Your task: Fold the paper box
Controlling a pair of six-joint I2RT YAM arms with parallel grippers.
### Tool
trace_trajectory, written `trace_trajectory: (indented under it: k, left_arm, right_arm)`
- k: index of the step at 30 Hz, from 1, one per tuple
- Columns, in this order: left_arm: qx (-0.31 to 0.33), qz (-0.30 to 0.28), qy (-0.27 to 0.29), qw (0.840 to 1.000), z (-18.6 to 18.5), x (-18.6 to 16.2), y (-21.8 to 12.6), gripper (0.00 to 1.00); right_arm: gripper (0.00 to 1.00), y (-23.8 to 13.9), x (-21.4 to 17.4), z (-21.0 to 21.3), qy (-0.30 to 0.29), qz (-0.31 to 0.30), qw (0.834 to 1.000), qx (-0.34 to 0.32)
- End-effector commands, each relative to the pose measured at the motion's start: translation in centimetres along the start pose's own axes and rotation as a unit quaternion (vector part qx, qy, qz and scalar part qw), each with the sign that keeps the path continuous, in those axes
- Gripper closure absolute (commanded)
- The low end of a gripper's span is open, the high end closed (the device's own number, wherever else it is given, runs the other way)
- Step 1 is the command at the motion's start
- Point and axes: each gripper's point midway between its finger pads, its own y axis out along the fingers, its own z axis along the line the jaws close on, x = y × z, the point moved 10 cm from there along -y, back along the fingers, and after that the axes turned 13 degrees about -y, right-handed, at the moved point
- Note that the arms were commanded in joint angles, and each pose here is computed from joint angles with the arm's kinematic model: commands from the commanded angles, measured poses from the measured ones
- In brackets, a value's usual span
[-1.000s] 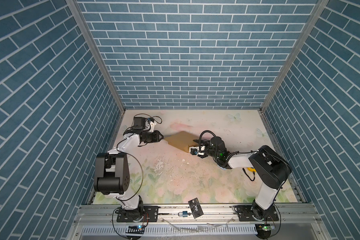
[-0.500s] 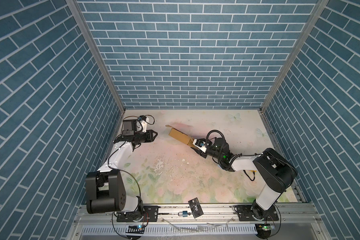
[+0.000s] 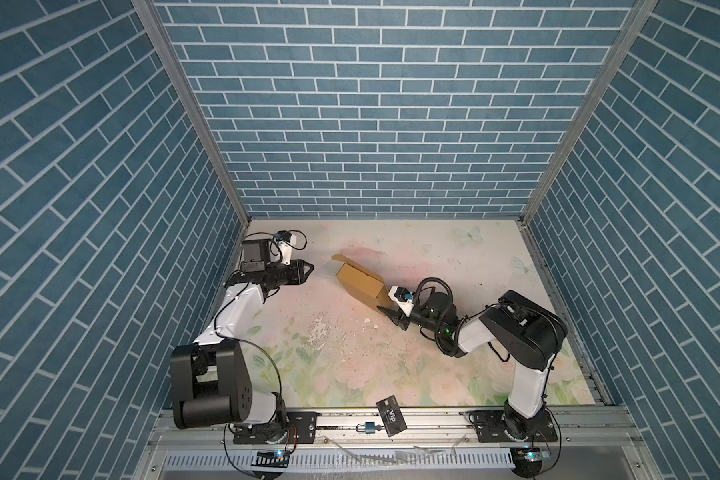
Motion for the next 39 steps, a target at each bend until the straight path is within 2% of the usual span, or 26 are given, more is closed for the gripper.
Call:
trace_trajectory:
  k: [1,6,13,24,30,39]
  left_arm:
    - [-0.019,-0.002,0.021,1.0,-0.5,0.4,-0.5,0.61]
    - [-0.03,0.001,0.019,0.999,-0.4,0.4,-0.2,0.61]
    - [-0.035,0.004,0.012,0.999,-0.2,0.2,0.3,0.61]
    - [-0.041,0.009,0.002,0.999,-0.2,0.0,0.5,0.61]
    - [-0.042,0.012,0.002,0.999,0.0,-0.1,0.9,0.61]
    - [-0.038,0.014,0.0,0.999,0.1,-0.3,0.9,0.61]
  right_arm:
    - [0.51,-0.1,-0.3,0.3,0.022,-0.02,0.999,-0.013]
    - [0.46,0.0,-0.9,0.5,0.008,-0.007,1.0,-0.019]
    - [0.38,0.3,0.4,-0.3,-0.006,-0.023,0.999,-0.042]
    - [0.29,1.2,1.5,-1.5,0.004,-0.041,0.997,-0.063]
    - [0.28,1.5,1.6,-2.5,0.004,-0.046,0.996,-0.075]
    - [0.35,1.3,2.7,-3.3,-0.003,-0.06,0.994,-0.091]
